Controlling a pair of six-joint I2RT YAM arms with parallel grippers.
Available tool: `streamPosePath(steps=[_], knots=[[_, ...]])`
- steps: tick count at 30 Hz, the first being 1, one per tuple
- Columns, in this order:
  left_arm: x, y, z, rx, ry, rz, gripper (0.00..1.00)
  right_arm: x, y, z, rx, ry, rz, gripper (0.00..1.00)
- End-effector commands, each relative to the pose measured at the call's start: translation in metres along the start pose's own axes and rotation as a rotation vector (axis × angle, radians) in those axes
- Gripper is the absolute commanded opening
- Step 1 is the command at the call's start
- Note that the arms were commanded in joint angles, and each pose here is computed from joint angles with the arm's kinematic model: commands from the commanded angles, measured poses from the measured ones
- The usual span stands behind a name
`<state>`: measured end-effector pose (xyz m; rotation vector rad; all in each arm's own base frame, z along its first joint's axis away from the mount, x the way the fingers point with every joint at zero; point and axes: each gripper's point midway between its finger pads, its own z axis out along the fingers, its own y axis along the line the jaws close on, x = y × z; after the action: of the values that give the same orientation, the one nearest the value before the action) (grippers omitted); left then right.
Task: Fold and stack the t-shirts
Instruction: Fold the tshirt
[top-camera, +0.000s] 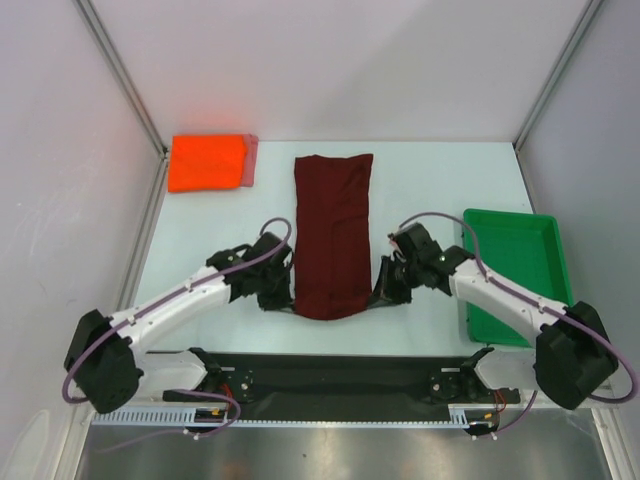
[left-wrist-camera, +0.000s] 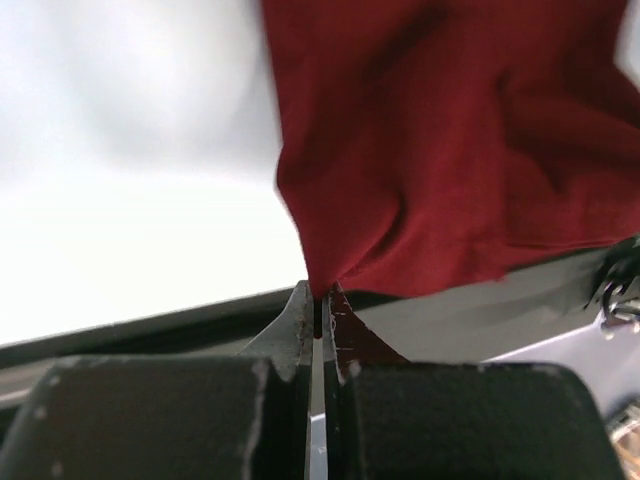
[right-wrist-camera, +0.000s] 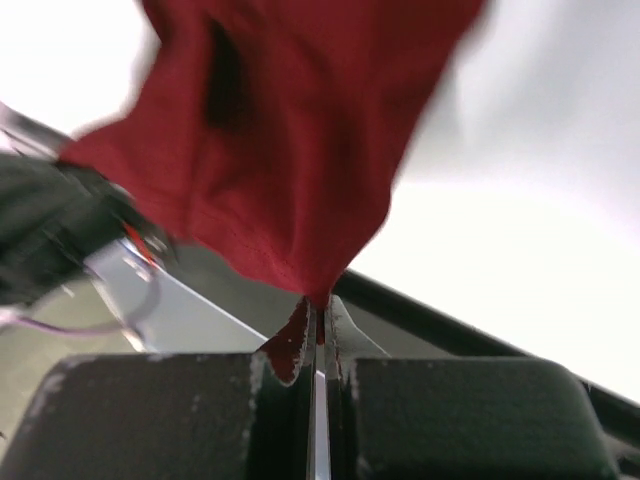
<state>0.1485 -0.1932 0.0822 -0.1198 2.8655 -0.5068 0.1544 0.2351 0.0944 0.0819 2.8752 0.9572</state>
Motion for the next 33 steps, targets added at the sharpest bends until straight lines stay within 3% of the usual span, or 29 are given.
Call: streamPosePath(steps=[1,8,15,20,29,31,33], knots=[[-0.044,-0.002,-0.014,-0.091,-0.096,0.124,0.01,-0.051,0.014,-0.012,0.025,-0.096,-0.007,0.00],[-0.131,-0.011,-0.003,-0.123,-0.121,0.109,0.02,-0.132,0.028,-0.014,-0.014,-0.152,-0.004,0.00],[-0.211,-0.032,0.013,-0.144,-0.137,0.152,0.02,-0.202,0.017,0.008,0.013,-0.121,-0.011,0.00],[-0.229,-0.027,0.045,-0.163,-0.063,0.145,0.02,-0.232,0.001,0.027,0.014,-0.095,0.024,0.00],[-0.254,-0.017,0.068,-0.153,-0.051,0.104,0.04,-0.264,-0.006,0.043,-0.016,-0.084,0.037,0.01],[-0.257,-0.018,0.072,-0.142,-0.050,0.098,0.10,-0.267,-0.011,0.050,-0.010,-0.078,0.045,0.05],[-0.263,-0.017,0.072,-0.150,-0.066,0.096,0.28,-0.276,-0.009,0.049,-0.017,-0.091,0.046,0.16]])
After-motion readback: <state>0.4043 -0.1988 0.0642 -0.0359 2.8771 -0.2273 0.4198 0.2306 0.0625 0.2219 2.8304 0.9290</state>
